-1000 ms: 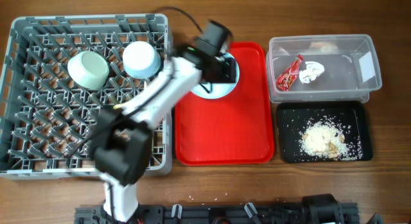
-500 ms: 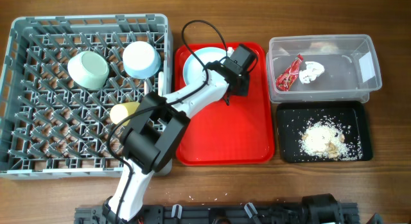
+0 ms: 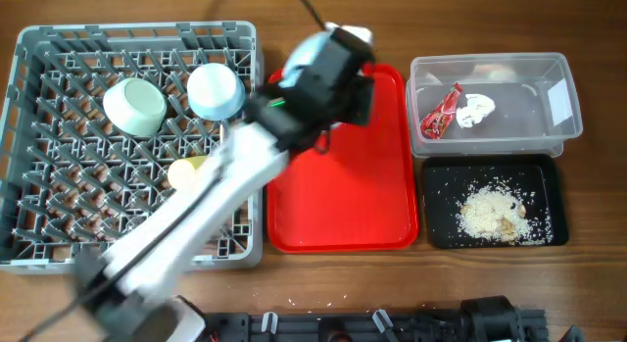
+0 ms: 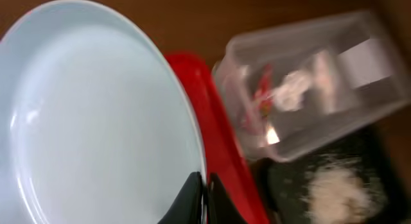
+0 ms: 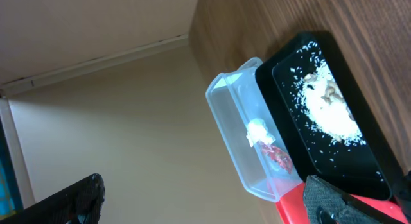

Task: Sort waste into correct bins and load items into the dishwasher rack
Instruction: 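Carry the plate into the rack and stand it upright on the right side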

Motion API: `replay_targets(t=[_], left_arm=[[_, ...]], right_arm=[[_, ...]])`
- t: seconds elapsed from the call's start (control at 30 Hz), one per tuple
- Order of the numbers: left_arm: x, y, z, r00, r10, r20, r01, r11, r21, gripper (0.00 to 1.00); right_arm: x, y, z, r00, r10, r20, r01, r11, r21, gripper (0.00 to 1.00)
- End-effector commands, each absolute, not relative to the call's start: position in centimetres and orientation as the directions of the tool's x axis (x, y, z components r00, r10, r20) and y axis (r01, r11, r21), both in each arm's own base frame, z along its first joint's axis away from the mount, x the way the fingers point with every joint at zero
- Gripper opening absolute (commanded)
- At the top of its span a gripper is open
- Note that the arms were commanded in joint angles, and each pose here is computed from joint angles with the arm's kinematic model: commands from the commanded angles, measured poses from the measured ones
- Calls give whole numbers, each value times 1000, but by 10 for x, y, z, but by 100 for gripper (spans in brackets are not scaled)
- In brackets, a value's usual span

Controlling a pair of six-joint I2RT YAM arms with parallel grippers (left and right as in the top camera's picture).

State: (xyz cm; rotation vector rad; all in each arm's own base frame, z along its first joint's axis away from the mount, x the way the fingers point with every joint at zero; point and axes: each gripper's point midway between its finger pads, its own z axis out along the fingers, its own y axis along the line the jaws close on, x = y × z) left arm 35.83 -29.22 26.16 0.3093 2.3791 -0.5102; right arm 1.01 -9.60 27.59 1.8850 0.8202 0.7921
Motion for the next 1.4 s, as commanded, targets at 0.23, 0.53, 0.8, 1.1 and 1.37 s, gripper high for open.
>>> replay_targets(t=[0.23,0.53,0.8,1.1,1.37], left_arm=[[226,-186,339,-905,24,-424,311,718,-623,4],[235,-147,306,-971,-117,-206,134,445,-886,4],[256,-67,247,-897,-440,-24,-104,263,-959,4],[252,-54,209,-885,-464,-20,-192,404,-894,4],[249,-45,190,-883,-468,-30,-239,504,-830,7]], right_arm=[[9,-97,276,581,790,196,203,-375,905,100],[9,-97,276,581,790,196,203,-374,905,100],[9,-97,276,581,790,196,203,-375,905,100],[9,-97,276,581,790,196,203,-375,905,100],[9,-97,276,581,790,196,203,-375,905,100]])
